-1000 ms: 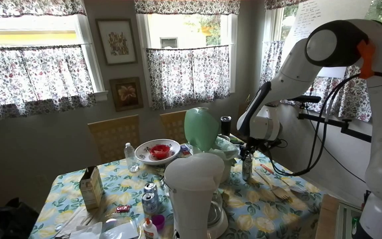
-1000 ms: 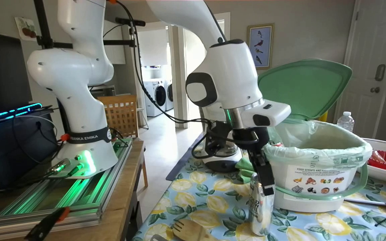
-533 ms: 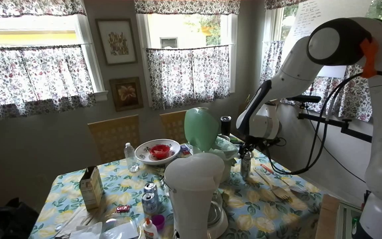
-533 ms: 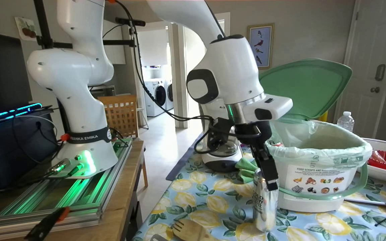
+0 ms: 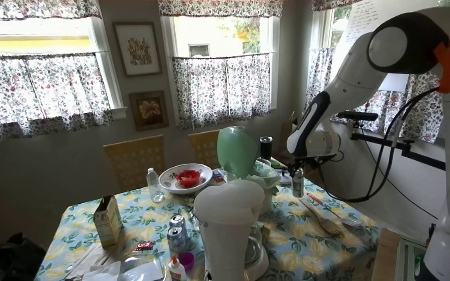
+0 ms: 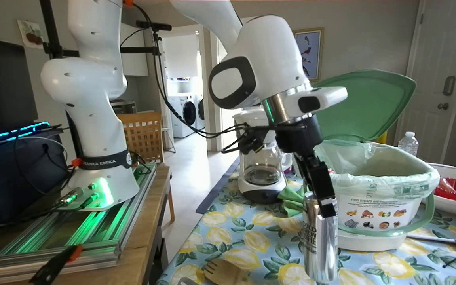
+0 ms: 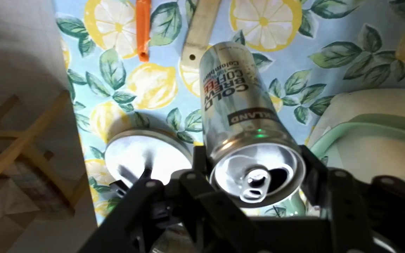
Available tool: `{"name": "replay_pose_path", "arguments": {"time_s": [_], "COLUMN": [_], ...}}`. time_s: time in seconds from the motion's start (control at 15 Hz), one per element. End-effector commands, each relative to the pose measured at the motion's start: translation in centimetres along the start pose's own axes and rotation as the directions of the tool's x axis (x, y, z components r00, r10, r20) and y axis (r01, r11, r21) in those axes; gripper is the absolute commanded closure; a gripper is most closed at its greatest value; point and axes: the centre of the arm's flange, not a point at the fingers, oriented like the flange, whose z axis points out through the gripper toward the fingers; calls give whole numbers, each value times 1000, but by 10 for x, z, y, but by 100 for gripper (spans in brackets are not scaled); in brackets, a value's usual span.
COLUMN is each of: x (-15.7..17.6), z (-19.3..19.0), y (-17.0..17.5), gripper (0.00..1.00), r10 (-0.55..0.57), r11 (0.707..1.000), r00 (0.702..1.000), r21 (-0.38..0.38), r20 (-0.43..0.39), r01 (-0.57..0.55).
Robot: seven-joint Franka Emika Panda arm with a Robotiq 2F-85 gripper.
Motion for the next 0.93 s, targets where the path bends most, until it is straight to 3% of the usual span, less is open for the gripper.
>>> {"name": "replay_pose_path", "arguments": {"time_s": [0.0,0.47,0.87], "x": [9,35,68], "z": [-42,-88,-132], "y": [-4,-3,-18], "gripper": [62,62,62], "r10": [5,18,16], "r11": [997,997,1000], "r00": [999,974,910], "r21": [-72,-72,-4], "r20": [-48,-225,-414], "r01": [-8,-35,-19]}}
